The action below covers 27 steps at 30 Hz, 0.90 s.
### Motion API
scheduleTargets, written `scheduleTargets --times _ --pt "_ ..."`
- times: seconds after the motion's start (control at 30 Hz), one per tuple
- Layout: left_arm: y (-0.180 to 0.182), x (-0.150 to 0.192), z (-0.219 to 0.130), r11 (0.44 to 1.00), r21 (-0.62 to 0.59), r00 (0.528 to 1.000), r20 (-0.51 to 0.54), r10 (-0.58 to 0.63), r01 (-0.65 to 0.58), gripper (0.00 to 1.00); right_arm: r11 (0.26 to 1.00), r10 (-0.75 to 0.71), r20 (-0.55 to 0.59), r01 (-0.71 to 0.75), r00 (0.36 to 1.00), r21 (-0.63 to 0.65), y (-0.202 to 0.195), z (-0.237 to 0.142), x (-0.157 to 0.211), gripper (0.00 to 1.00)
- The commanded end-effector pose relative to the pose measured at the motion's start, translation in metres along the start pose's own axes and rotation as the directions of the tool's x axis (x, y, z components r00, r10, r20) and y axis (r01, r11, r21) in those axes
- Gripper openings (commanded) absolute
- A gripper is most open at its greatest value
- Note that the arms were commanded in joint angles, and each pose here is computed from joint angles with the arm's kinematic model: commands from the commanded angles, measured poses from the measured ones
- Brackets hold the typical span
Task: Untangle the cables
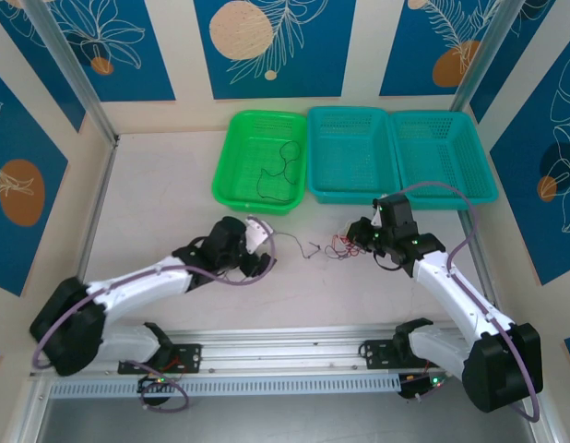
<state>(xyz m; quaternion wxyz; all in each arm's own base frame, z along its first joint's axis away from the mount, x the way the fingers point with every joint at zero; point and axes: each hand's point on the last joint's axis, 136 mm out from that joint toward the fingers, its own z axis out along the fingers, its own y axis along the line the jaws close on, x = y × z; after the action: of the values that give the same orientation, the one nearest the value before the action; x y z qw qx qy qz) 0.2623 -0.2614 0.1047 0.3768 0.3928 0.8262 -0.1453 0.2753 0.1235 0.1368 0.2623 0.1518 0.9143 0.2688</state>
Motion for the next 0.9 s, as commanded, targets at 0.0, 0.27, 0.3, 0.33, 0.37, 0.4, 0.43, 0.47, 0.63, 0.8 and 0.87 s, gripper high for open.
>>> scheduleTargets --times 0.0,0.27,0.3,0.33,0.37,0.4,0.43,0.47,0.63,0.8,0.87 --pt "0.009 -0.008 0.021 0.991 -0.042 0.992 -0.019 0.126 -0.127 0.77 0.999 -0.033 -0.017 0.032 0.999 -0.044 0.014 -0.007 0.001 0.0" --pt "0.042 -0.008 0.069 0.973 -0.222 0.998 -0.044 0.047 -0.055 0.73 0.998 -0.04 -0.04 0.038 0.998 -0.058 0.02 -0.007 0.008 0.0" --pt "0.046 -0.007 0.071 0.968 -0.244 0.998 -0.048 0.041 -0.052 0.68 0.998 -0.039 -0.042 0.036 0.998 -0.056 0.02 -0.007 0.009 0.0" --pt "0.049 -0.004 0.072 0.963 -0.264 0.998 -0.06 0.034 -0.049 0.6 0.998 -0.034 -0.042 0.032 0.999 -0.052 0.018 -0.007 0.01 0.0" --pt "0.053 -0.001 0.073 0.957 -0.288 0.998 -0.065 0.026 -0.044 0.49 0.999 -0.026 -0.038 0.024 0.999 -0.043 0.016 -0.007 0.01 0.0" --pt "0.057 0.002 0.072 0.951 -0.305 0.997 -0.072 0.017 -0.038 0.36 0.999 -0.016 -0.031 0.015 0.999 -0.031 0.013 -0.007 0.009 0.0" --pt "0.062 0.005 0.07 0.945 -0.327 0.997 -0.073 -0.002 -0.022 0.2 1.0 0.003 -0.018 -0.003 1.0 -0.01 0.007 -0.008 0.008 0.0" --pt "0.068 0.008 0.065 0.936 -0.351 0.997 -0.069 -0.031 0.004 0.04 0.999 0.035 0.002 -0.035 0.999 0.026 -0.002 -0.009 0.006 0.0" --pt "0.107 0.013 0.016 0.866 -0.447 0.971 0.029 -0.236 0.224 0.0 0.927 0.31 0.153 -0.334 0.938 0.173 -0.075 -0.025 0.0 0.0" --pt "0.151 0.012 -0.043 0.74 -0.403 0.843 0.239 -0.482 0.538 0.0 0.794 0.535 0.29 -0.589 0.794 0.148 -0.135 -0.041 0.0 0.0" --pt "0.163 0.007 -0.067 0.695 -0.387 0.796 0.31 -0.52 0.606 0.0 0.752 0.577 0.321 -0.642 0.751 0.15 -0.15 -0.047 0.002 0.0"
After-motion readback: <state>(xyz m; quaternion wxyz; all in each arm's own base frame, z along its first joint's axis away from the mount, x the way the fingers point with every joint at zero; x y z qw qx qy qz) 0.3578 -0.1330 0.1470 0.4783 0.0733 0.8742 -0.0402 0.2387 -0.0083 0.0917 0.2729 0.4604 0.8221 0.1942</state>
